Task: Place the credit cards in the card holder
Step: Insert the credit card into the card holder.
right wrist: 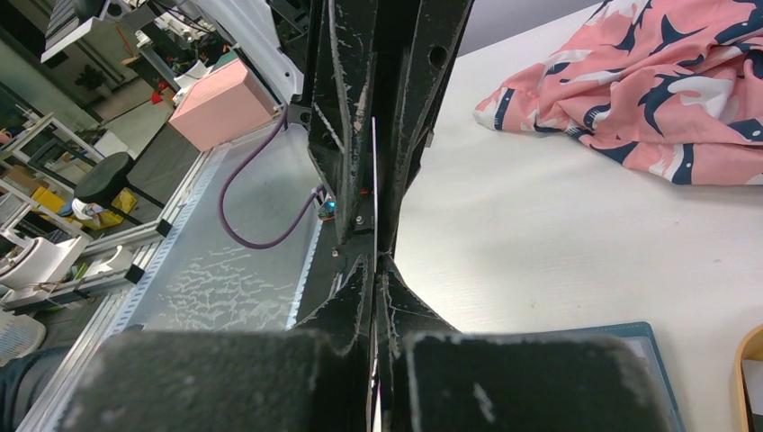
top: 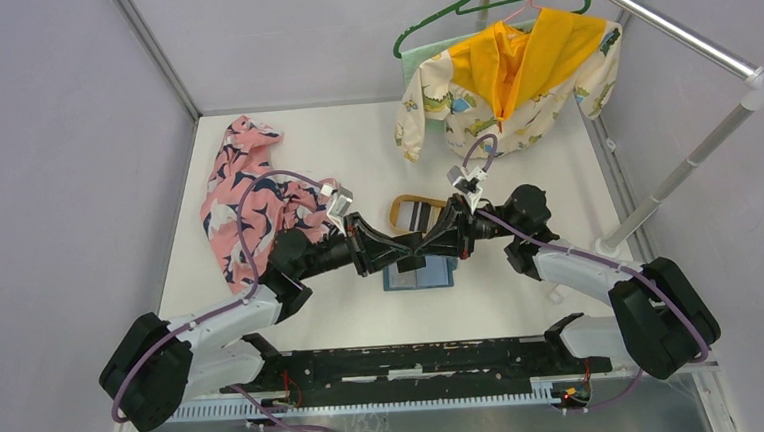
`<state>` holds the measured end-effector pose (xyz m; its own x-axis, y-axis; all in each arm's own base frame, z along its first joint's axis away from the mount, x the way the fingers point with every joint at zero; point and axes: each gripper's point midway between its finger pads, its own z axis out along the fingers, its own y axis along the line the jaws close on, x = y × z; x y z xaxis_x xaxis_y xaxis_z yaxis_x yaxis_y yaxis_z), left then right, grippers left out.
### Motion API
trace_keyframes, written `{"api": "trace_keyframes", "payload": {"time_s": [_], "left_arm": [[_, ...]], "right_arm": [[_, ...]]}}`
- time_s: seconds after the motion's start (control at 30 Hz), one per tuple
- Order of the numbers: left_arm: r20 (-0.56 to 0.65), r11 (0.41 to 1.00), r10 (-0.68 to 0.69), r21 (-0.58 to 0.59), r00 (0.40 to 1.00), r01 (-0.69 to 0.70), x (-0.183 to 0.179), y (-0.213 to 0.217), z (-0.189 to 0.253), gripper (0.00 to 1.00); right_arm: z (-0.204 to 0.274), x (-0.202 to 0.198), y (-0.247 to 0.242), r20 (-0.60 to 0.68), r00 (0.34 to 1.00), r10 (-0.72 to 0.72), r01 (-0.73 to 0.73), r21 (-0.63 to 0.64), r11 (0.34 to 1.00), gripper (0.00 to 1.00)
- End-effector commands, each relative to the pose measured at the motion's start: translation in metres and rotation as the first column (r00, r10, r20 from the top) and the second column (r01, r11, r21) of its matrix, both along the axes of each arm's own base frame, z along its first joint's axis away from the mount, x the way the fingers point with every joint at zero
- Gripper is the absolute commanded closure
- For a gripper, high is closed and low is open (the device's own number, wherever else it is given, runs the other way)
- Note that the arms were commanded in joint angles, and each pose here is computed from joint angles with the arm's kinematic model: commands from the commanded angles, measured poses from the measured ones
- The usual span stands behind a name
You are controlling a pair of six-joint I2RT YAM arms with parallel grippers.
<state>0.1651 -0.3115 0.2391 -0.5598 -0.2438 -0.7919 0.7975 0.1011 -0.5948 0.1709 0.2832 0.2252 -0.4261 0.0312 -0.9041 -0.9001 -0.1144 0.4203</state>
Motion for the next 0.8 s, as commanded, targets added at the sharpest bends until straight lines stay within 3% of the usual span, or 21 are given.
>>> {"api": "trace_keyframes", "payload": {"time_s": [0.0,0.07,0.13,0.2,0.3,0.4,0.53,0.57,0.67,0.77], "left_arm": [[0.061,1.0,-0.013,-0.016,0.998,0.014,-0.002,0.001,0.005,0.87],[0.066,1.0,-0.008,-0.022,0.998,0.009,-0.002,0.001,0.007,0.98],[0.065,1.0,0.01,-0.026,0.998,-0.009,0.0,0.003,0.007,0.98],[0.043,0.999,0.039,-0.003,0.998,-0.039,0.004,0.005,0.002,0.98],[-0.016,0.994,0.088,0.06,0.996,-0.087,0.008,0.011,-0.018,0.98],[-0.084,0.985,0.131,0.125,0.988,-0.12,0.006,0.019,-0.044,0.98],[-0.137,0.964,0.208,0.198,0.968,-0.179,0.005,0.035,-0.072,0.98],[-0.145,0.955,0.237,0.219,0.961,-0.202,0.007,0.039,-0.077,0.98],[-0.155,0.924,0.308,0.282,0.939,-0.256,0.014,0.047,-0.092,0.98],[-0.171,0.918,0.316,0.305,0.933,-0.255,0.016,0.046,-0.1,0.98]], "right_arm": [[0.015,0.002,0.003,0.076,0.997,0.007,-0.009,0.032,0.999,1.0],[0.013,0.003,0.003,0.074,0.997,0.006,-0.008,0.028,1.0,1.0],[0.009,0.004,0.003,0.09,0.996,0.009,-0.011,0.013,1.0,0.98],[0.0,0.01,0.003,0.14,0.99,0.008,-0.004,-0.032,0.999,0.72],[-0.02,0.023,-0.005,0.386,0.921,0.045,0.026,-0.176,0.984,0.37],[-0.038,0.022,-0.028,0.597,0.792,0.128,0.079,-0.308,0.948,0.24],[-0.098,0.011,-0.061,0.774,0.542,0.327,0.108,-0.45,0.887,0.17],[-0.112,0.014,-0.068,0.77,0.533,0.352,0.134,-0.487,0.863,0.15],[-0.137,0.024,-0.079,0.717,0.597,0.359,0.186,-0.559,0.808,0.16],[-0.145,0.033,-0.076,0.641,0.687,0.342,0.175,-0.604,0.778,0.26]]}}
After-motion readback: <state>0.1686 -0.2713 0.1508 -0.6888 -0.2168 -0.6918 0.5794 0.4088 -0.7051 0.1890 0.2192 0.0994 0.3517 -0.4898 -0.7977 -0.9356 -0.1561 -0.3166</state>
